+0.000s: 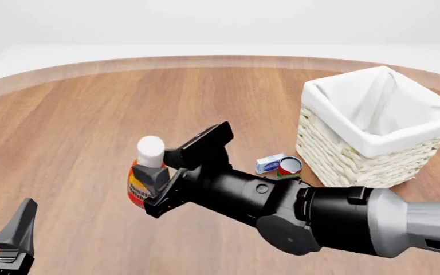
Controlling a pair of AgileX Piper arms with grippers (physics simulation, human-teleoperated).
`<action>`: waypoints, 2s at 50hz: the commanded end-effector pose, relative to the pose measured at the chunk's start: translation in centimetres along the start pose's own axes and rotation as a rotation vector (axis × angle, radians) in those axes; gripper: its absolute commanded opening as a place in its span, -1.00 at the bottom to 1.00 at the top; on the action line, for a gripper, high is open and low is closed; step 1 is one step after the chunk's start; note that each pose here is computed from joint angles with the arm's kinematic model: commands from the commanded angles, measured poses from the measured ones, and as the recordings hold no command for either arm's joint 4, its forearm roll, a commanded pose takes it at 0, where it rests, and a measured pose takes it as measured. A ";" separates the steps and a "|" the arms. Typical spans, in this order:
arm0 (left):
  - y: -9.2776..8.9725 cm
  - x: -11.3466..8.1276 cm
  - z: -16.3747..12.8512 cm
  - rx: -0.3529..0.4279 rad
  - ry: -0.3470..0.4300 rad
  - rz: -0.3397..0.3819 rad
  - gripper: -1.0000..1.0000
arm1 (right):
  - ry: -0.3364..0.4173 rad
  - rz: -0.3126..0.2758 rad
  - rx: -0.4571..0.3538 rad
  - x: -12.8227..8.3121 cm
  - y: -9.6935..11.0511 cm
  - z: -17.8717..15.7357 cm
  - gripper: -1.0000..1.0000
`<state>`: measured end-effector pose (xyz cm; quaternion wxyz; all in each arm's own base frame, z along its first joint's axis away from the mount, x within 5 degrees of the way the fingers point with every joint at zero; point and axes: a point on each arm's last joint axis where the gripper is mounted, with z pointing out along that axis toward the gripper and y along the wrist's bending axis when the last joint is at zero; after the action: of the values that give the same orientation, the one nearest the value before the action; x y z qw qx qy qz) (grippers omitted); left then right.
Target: Pick up the ketchup, and put it in the basket.
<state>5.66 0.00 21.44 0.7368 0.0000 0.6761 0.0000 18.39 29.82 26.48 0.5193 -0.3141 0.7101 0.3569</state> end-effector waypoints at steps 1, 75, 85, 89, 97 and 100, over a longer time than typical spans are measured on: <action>0.0 0.0 0.0 0.000 0.000 0.000 1.00 | -0.091 0.054 0.051 -1.7 -2.0 -2.1 -1.00; 0.0 0.0 0.0 0.000 0.000 0.000 1.00 | -0.492 0.068 0.607 -5.4 -13.8 -18.5 -1.00; 0.0 0.0 0.0 0.000 0.000 0.000 1.00 | -0.523 0.056 0.664 -5.3 -14.0 -20.3 -1.00; 0.0 0.0 0.0 0.000 0.000 0.000 1.00 | -0.542 0.047 0.710 -5.1 -14.1 -21.6 -1.00; 0.0 0.0 0.0 0.000 0.000 0.000 1.00 | -0.565 0.050 0.768 -4.9 -14.3 -23.2 -1.00; 0.0 0.0 0.0 0.000 0.000 0.000 1.00 | -0.574 0.046 0.773 -4.9 -14.1 -23.5 -1.00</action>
<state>5.66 0.00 21.44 0.7368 0.0000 0.6761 0.0000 20.21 4.32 33.07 0.7520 0.0030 0.6383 0.1646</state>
